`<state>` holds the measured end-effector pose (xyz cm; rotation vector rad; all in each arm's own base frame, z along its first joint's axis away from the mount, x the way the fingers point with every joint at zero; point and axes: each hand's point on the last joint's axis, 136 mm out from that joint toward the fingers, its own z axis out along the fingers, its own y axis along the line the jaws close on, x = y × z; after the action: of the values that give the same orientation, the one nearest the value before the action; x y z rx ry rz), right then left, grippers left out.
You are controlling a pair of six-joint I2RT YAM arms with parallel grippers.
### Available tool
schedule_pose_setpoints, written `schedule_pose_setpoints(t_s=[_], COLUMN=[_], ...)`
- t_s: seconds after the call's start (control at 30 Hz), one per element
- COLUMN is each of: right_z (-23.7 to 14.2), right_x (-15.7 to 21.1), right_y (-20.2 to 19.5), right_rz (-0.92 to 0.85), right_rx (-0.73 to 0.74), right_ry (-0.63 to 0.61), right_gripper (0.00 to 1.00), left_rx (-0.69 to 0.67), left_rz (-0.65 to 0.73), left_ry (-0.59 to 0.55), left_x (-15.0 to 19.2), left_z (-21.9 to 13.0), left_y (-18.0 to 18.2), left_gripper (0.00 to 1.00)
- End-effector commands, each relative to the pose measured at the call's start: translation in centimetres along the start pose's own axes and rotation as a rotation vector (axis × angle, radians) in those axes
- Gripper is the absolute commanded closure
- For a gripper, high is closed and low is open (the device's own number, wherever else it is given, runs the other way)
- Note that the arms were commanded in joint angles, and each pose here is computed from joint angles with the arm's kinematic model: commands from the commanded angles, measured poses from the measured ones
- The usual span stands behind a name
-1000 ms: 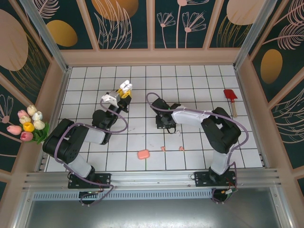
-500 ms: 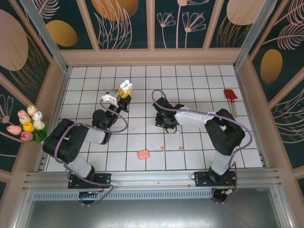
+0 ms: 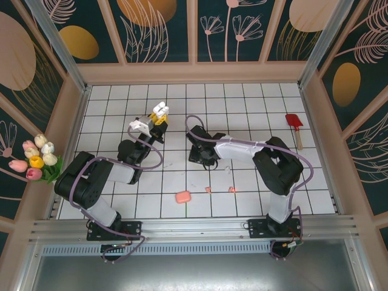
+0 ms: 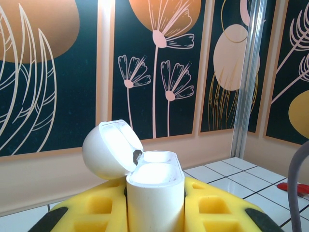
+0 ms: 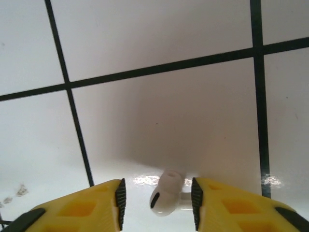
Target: Insert wireless bluetooth earbuds into charging case
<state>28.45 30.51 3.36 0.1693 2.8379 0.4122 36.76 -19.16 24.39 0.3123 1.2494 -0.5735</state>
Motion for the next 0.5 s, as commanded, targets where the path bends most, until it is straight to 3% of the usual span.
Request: schedule_pose_setpoints(t_s=[0.0,0.27,0.47], right_z=[-1.6,-3.2,-3.0], right_x=[-1.1,-0.9,-1.1], right_y=[0.2,0.2,-0.7], right_rz=[-0.105,-0.679,-0.725], right_rx=[0.041,0.036,-0.022], right_ry=[-0.035,-0.010,0.013], right_gripper=[0.51,0.49,0.48], left_rx=[0.038,0.040,0.039], left_rz=[0.017,0.021,0.020], left_ry=[-0.174,-0.174,-0.176], left_x=[-4.5,-4.7,-4.8], left_z=[-0.1,-0.2,-0.2], left_y=[-0.8,-0.9,-0.9], left_gripper=[1.00,1.00,1.00])
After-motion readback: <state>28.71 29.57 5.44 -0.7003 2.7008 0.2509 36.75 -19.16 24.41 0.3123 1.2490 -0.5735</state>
